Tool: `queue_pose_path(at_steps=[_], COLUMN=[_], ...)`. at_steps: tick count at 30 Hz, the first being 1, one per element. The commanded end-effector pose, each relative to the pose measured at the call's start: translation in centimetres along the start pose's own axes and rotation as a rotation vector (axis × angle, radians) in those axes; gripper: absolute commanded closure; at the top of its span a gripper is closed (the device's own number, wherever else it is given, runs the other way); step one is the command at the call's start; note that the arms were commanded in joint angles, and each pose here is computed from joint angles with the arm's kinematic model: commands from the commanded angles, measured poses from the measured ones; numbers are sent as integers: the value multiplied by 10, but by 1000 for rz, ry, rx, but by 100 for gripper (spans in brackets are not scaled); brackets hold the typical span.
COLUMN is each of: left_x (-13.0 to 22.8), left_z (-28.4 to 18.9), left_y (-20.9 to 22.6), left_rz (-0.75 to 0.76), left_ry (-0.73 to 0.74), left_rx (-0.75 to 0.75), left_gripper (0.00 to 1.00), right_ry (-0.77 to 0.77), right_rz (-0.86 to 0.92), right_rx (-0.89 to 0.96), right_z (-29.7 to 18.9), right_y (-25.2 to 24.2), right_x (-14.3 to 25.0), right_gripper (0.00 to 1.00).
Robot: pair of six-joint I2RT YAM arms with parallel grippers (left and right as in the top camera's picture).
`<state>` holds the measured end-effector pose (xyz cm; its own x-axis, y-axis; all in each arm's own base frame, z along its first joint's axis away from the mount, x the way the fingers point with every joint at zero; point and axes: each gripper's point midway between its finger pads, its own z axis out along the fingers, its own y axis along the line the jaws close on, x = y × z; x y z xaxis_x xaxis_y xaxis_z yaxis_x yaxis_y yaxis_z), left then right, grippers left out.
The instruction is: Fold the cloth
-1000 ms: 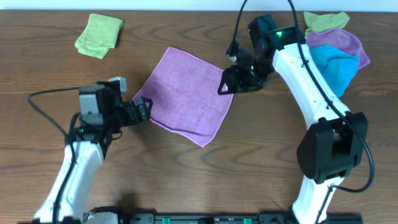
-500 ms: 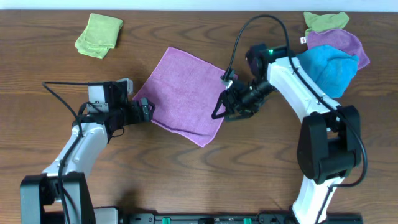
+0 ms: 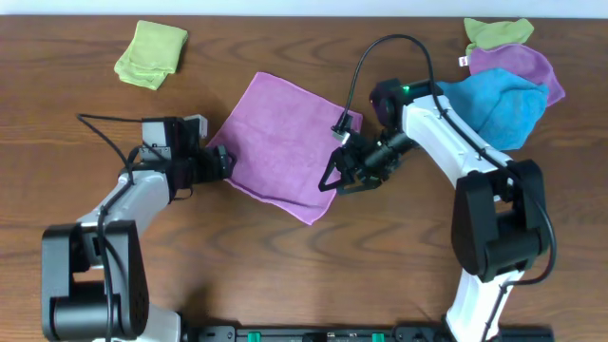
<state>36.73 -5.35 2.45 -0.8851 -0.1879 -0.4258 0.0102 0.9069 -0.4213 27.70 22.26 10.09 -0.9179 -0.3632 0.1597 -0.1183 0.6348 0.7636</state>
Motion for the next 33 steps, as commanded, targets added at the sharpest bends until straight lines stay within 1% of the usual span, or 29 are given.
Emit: queue_pose_path(at_steps=[1, 4, 5, 9, 10, 14, 16, 18, 21, 22, 25, 28, 30, 31, 33], left_x=[-17, -29, -32, -32, -29, -17, -12, -10, -9, -9, -7, -5, -3, -2, 0], left_z=[-2, -6, -7, -7, -7, -7, -8, -8, -8, -8, -9, -9, -9, -9, -9], left_y=[8, 9, 9, 9, 9, 12, 18, 21, 21, 21, 24, 26, 27, 27, 27], left_rz=[21, 31, 34, 31, 27, 30, 23, 21, 21, 19, 16, 8, 4, 2, 0], left_ry=[-37, -60, -66, -59, -49, 1, 17, 24, 28, 31, 37, 43, 52, 56, 65], left_rx=[-46, -73, -74, -74, -76, -89, -122, -138, -138, -138, -153, -168, -171, -172, -173], left_gripper=[19, 22, 24, 44, 46, 43, 41, 43, 54, 56, 69, 77, 89, 94, 94], right_ry=[-2, 3, 4, 5, 5, 4, 4, 4, 4, 4, 4, 3, -1, -5, -14], right_rz=[-53, -61, -63, -63, -63, -65, -65, -65, -65, -65, -68, -71, -72, -69, -65], right_rx=[-25, -24, -24, -19, -19, -17, -17, -17, -17, -16, -16, -16, -17, -14, -8], right_z=[1, 3, 4, 4, 4, 4, 4, 4, 4, 4, 4, 4, 2, 1, -3], right_y=[12, 14, 14, 13, 13, 13, 13, 13, 13, 13, 13, 13, 11, 10, 6], right_x=[2, 3, 3, 3, 3, 3, 3, 3, 3, 3, 3, 3, 2, 2, 0], right_gripper=[39, 39, 39, 40, 40, 40, 40, 40, 41, 41, 42, 42, 43, 43, 44])
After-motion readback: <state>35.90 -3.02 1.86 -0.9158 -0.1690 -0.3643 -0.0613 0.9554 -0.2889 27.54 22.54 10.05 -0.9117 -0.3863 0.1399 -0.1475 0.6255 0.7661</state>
